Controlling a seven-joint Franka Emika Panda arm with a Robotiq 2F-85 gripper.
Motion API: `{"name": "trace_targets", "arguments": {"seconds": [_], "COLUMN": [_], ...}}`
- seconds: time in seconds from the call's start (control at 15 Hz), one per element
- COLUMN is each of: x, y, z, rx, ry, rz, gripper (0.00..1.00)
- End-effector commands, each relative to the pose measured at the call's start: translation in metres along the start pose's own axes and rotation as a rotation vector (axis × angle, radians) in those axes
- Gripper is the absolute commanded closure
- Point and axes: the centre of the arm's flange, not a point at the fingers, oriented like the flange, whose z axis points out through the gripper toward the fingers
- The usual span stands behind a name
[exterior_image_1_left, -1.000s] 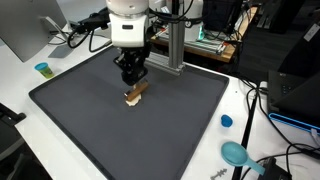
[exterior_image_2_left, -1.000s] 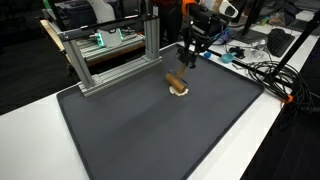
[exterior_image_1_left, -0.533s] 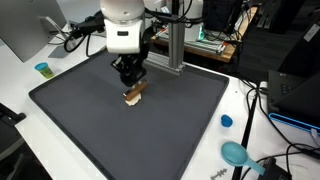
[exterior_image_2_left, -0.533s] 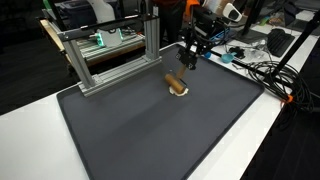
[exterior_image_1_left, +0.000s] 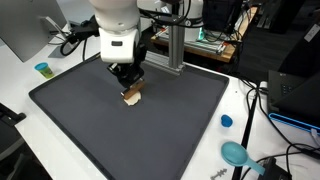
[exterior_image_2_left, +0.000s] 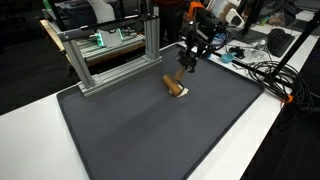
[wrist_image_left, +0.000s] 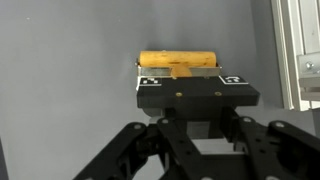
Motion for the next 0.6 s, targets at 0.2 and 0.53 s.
{"name": "trace_targets", "arguments": {"seconds": [0.2,0.53], "x": [0.001,-0.021], "y": [0.019,-0.008], "z": [0.037,-0.019], "rx": [0.051,-0.057], "ry": [-0.09,-0.091], "rz": [0.096,0.229], "gripper": [0.79,0.79]}}
